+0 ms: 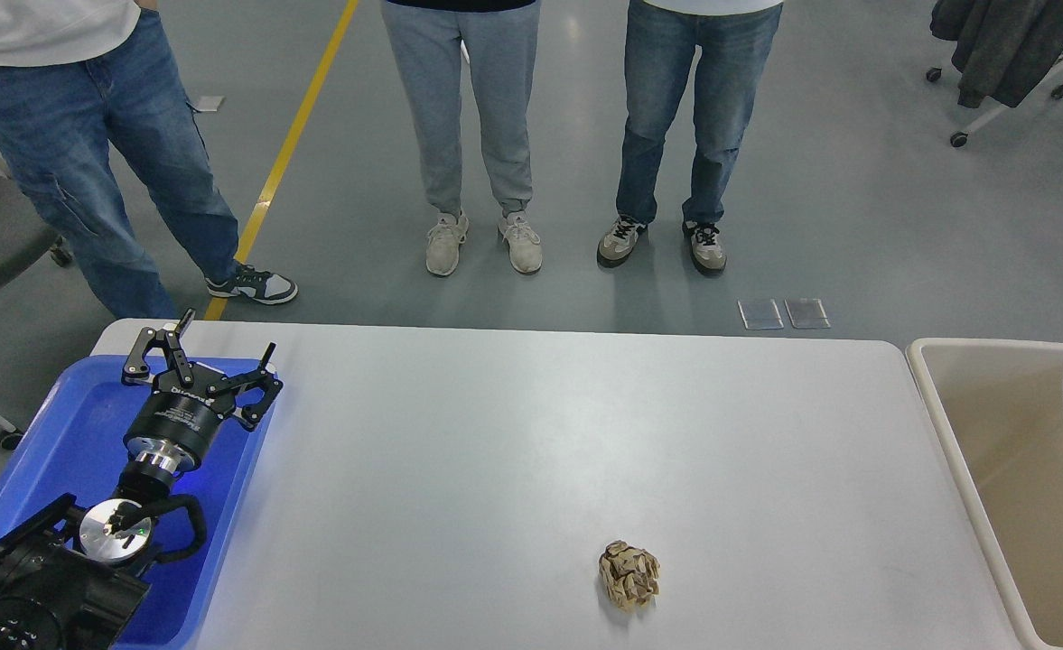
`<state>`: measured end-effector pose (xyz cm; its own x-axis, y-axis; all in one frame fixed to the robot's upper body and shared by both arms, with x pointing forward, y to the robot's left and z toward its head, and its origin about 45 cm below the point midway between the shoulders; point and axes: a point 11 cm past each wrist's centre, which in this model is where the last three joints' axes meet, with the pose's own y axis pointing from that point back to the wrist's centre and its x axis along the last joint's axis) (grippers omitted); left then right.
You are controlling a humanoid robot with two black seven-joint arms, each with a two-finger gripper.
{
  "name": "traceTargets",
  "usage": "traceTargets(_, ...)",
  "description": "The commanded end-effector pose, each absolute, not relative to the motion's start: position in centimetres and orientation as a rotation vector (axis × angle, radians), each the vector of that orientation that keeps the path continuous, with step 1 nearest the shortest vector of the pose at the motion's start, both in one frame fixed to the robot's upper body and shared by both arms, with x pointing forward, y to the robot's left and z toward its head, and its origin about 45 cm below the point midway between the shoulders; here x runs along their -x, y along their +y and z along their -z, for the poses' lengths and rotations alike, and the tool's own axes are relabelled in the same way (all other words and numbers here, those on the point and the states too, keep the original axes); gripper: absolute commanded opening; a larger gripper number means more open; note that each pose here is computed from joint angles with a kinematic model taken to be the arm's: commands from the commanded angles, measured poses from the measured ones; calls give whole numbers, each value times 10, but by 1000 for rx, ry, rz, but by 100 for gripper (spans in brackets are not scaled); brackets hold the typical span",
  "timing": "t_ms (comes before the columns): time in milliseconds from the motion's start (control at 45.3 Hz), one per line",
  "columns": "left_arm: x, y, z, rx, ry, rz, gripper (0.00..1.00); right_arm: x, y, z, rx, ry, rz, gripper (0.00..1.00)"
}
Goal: Tidy desktop
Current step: 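Move the foil tray over the beige bin and release it inside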
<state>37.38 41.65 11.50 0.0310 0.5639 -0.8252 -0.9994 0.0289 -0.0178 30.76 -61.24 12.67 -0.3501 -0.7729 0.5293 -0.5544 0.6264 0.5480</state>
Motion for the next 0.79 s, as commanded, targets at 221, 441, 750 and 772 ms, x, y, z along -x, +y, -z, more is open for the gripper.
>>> traceTargets(221, -374, 417, -115, 757, 752, -1401, 100, -299, -614, -119, -991, -2077, 359, 0)
traceTargets(441, -374, 416, -116, 756, 750, -1399, 100, -293, -620, -122, -920, -2085, 321, 42)
traceTargets(750, -374, 417, -115, 757, 752, -1401, 100, -294, -618, -120, -901, -2079, 303, 100)
traceTargets(772, -374, 416, -115, 755, 752, -1400, 100, -295, -616, -120, -909, -2077, 307, 100)
